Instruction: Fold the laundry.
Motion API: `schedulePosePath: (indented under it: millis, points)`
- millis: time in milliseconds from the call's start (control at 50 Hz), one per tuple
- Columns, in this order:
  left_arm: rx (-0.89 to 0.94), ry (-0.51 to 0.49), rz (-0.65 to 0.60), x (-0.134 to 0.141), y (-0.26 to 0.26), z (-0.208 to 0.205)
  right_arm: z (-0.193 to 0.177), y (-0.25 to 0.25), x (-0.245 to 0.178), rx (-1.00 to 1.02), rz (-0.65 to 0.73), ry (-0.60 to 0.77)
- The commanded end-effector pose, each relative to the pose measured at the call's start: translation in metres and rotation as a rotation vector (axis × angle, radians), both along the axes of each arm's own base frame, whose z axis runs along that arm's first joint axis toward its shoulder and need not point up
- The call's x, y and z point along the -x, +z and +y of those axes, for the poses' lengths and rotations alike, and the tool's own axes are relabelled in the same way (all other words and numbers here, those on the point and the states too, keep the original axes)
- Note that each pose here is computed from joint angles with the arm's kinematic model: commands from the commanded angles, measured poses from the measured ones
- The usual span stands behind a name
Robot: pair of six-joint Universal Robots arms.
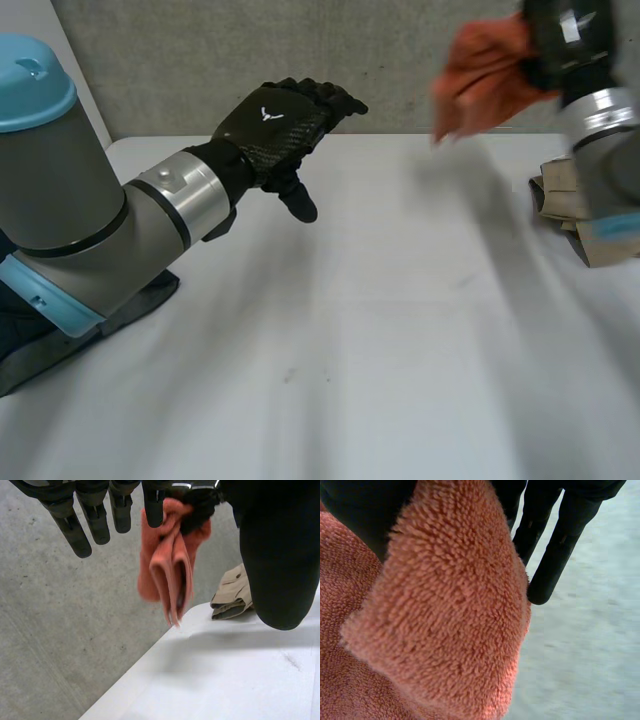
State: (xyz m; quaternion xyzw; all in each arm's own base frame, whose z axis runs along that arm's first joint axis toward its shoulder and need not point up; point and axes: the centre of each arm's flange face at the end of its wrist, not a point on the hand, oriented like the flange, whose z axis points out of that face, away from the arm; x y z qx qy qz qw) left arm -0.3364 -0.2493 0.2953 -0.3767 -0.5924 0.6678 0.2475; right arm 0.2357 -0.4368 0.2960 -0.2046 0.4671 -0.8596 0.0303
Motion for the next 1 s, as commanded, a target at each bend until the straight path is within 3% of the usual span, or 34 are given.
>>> schedulePosePath:
  millis: [20, 140, 260, 420, 780, 880, 1000]
  points:
    - [-0.005, -0.01, -0.003, 0.003, -0.003, 0.003, -0.066, -0.008, 0.114, 0.094, -0.037, -0.101]
    - [-0.016, -0.03, -0.013, 0.008, -0.008, 0.01, -0.098, -0.075, 0.178, 0.033, 0.039, -0.125]
    - [-0.03, -0.039, -0.022, 0.011, -0.014, 0.013, -0.102, -0.161, 0.248, -0.131, 0.098, -0.096]
    - [-0.041, -0.05, -0.029, 0.013, -0.018, 0.017, -0.086, -0.206, 0.264, -0.242, 0.115, -0.028]
    - [-0.016, -0.1, -0.014, 0.021, -0.005, 0.04, -0.057, -0.136, 0.273, -0.315, 0.05, -0.119]
    - [-0.005, -0.117, -0.007, 0.022, 0.0, 0.048, -0.04, -0.116, 0.293, -0.431, 0.001, -0.251]
    - [0.01, -0.137, 0.005, 0.023, 0.009, 0.06, -0.02, -0.084, 0.33, -0.45, 0.121, -0.536]
